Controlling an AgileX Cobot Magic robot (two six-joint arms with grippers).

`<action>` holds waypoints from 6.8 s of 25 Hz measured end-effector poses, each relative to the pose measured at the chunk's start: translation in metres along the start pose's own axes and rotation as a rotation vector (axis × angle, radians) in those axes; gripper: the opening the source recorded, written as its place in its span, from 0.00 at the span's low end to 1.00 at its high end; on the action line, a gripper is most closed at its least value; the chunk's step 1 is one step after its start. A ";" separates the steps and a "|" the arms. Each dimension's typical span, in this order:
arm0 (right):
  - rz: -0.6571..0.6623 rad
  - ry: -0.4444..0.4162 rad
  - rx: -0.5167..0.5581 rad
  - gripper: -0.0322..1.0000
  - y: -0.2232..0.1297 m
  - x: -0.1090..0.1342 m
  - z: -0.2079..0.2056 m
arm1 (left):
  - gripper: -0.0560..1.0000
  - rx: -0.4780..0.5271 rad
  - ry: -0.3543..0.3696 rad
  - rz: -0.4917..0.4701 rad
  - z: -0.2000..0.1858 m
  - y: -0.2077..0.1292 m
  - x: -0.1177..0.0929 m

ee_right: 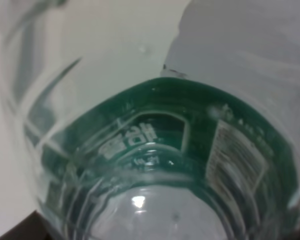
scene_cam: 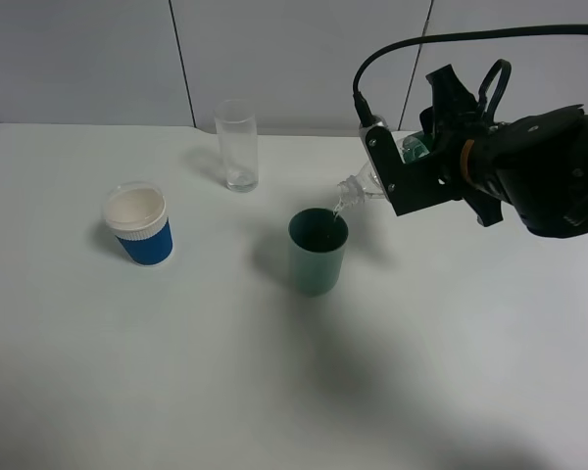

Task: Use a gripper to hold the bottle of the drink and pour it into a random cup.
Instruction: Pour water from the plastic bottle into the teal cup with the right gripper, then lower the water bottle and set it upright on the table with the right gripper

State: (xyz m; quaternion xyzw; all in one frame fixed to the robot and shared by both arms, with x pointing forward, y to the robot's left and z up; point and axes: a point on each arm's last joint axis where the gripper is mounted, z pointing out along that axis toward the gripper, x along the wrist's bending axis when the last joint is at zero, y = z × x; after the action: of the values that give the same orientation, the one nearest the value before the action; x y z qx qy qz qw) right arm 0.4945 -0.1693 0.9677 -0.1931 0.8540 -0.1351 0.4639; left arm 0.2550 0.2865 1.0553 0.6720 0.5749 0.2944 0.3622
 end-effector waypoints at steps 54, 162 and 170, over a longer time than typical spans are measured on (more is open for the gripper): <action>0.008 -0.020 0.026 0.55 -0.003 -0.007 0.000 | 0.99 0.000 0.000 0.000 0.000 0.000 0.000; 1.206 -0.051 -0.049 0.55 0.014 -0.016 -0.009 | 0.99 0.000 0.000 0.000 0.000 0.000 0.000; 1.285 0.049 -0.079 0.55 0.012 -0.011 -0.004 | 0.99 0.000 0.000 0.000 0.000 0.000 0.000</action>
State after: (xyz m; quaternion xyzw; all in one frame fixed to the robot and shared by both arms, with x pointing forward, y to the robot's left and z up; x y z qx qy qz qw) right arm 0.4941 -0.1534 0.9725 0.3431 0.8141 0.1969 0.4250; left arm 0.2550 0.2865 1.0553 0.6720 0.5749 0.2944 0.3622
